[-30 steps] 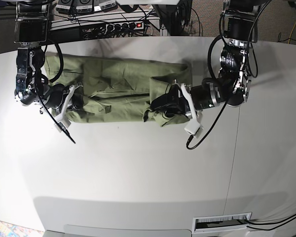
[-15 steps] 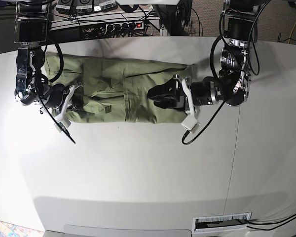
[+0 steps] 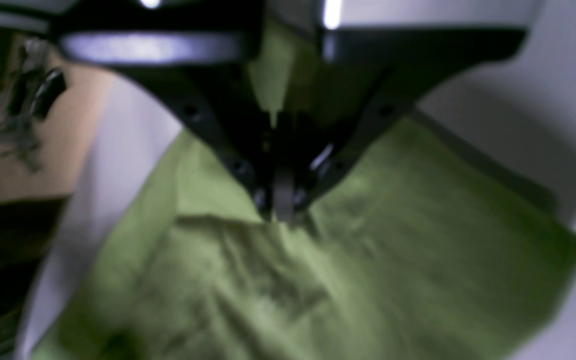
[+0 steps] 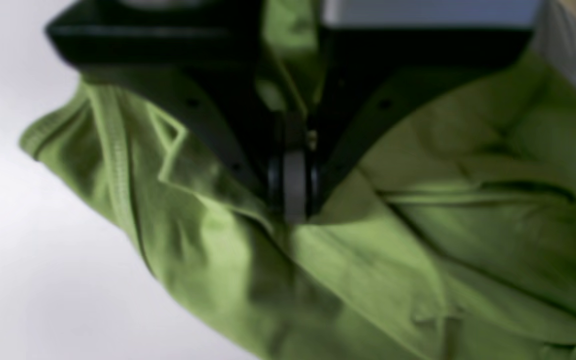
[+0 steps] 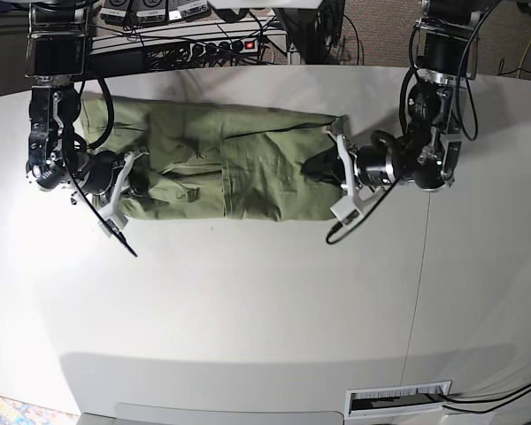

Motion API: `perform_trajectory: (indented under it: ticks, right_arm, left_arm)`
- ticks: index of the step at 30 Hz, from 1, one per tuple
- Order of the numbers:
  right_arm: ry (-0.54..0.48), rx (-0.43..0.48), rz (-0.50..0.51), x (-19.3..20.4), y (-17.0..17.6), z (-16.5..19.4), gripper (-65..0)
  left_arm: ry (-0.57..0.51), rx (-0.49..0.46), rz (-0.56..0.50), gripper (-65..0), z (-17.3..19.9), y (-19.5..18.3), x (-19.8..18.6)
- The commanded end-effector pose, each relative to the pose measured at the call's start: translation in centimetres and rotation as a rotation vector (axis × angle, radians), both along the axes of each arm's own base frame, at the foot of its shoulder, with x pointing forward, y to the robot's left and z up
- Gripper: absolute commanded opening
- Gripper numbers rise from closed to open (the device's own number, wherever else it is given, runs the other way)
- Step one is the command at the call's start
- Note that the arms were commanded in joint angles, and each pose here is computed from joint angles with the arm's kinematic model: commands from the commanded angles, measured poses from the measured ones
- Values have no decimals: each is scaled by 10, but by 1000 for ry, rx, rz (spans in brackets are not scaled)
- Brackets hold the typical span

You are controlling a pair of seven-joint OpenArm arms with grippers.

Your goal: Fold the T-shirt properly

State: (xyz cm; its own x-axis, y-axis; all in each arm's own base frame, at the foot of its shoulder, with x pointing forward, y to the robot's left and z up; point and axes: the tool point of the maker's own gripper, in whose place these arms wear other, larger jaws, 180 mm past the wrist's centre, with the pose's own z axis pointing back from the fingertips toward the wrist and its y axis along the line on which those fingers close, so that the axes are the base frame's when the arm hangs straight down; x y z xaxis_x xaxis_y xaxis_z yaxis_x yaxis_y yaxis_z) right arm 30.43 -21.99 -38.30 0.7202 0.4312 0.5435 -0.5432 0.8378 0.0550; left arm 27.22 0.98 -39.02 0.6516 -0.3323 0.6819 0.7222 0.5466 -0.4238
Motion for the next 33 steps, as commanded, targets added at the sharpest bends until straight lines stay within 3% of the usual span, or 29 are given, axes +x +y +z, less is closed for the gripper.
perform_trajectory:
  ticks: [1,7,12,16,20,25,33]
  right_arm:
    - [-72,16,9,14,1,23,-650]
    - [-142,24,-6,17,-7,67,-650]
    - [-165,84,-101,10,-39,88,-646]
    - [-174,45,-165,-1,-74,98,-457]
    - [-129,12,-188,-19,-89,89,-428]
    - [-108,50,-199,-31,-81,72,-428]
    - [-6,230,-338,-41,-88,28,-428]
  left_arm:
    - [-49,-9,-13,-650,9,-6,8]
    - [-76,205,-41,-650,-23,-6,2]
    - [-95,297,-11,-650,-35,13,5]
    - [-95,347,-9,-650,-41,37,3]
    - [-87,367,-6,-650,-44,51,0]
    - [-75,336,-3,-650,-42,47,-2]
    - [-74,334,-4,-650,-42,46,-3]
